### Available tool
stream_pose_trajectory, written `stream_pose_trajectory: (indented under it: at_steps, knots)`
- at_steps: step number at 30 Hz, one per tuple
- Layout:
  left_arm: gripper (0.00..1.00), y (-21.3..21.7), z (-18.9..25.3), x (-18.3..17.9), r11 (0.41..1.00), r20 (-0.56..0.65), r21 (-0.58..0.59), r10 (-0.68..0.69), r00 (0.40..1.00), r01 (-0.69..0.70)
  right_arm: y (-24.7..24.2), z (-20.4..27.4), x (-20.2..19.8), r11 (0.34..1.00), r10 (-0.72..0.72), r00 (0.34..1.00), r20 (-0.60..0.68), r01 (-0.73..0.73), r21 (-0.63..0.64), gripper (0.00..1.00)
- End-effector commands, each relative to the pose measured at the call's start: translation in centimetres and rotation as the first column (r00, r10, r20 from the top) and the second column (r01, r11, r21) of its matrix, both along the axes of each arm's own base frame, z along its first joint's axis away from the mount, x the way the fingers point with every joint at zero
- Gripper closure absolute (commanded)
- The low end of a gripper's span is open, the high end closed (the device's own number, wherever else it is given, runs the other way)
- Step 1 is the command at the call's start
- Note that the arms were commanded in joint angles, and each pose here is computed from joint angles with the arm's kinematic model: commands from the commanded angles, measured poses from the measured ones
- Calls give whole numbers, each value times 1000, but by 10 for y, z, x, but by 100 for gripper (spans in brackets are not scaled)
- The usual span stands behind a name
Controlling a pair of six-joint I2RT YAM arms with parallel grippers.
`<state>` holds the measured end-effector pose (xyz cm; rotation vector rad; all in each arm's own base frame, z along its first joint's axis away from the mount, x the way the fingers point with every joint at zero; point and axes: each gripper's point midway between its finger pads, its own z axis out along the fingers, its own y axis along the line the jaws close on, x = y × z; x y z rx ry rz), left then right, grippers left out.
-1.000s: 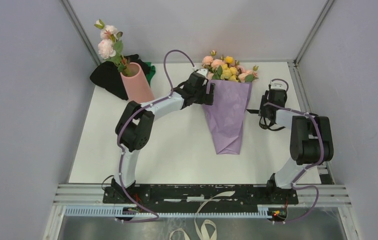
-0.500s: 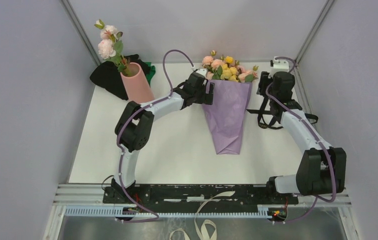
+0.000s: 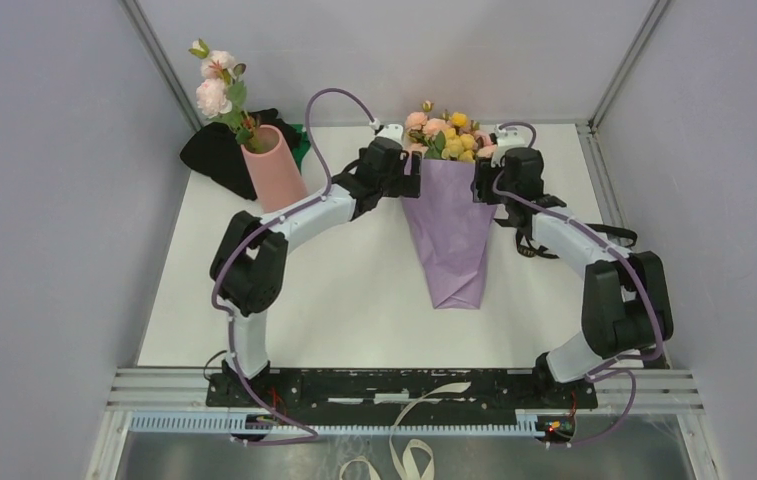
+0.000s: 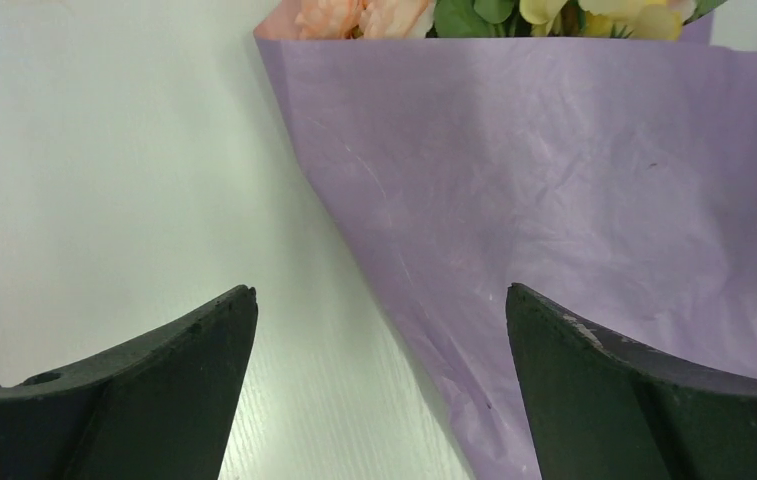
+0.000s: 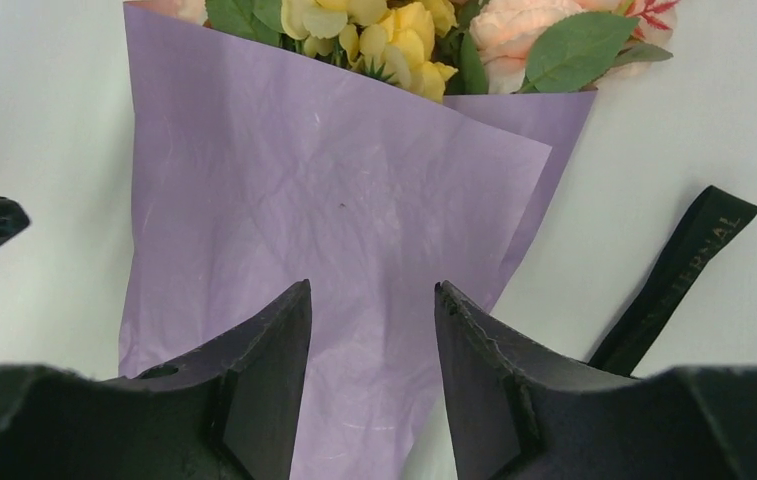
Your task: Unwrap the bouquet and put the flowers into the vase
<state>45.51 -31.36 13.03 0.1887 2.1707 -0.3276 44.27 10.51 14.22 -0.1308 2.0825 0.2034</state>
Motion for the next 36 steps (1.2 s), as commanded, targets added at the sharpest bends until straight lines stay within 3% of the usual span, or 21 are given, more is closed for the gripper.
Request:
stream_pose_trajectory:
  at_steps: [1,6,19,27,36]
  knots:
    - [0,-22,32,-8,994,80,-91,-56,995,63,0,19,-1,999,-1,998,61,-2,38,45]
    - [0,-50,27,-23,997,103,38,-77,992,73,-9,-1,-11,1000,-27,999,22,27,4,44]
    - [0,-68,26,-36,992,71,0,-126,990,126,-13,-31,-25,999,-47,999,-26,47,5,44]
    - [0,-68,25,-37,992,66,5,-128,990,128,-27,-25,-32,996,-84,996,-3,83,-22,44]
    - [0,-62,39,-40,993,87,11,-121,989,121,-1,-58,-35,996,30,997,-74,-24,82,48]
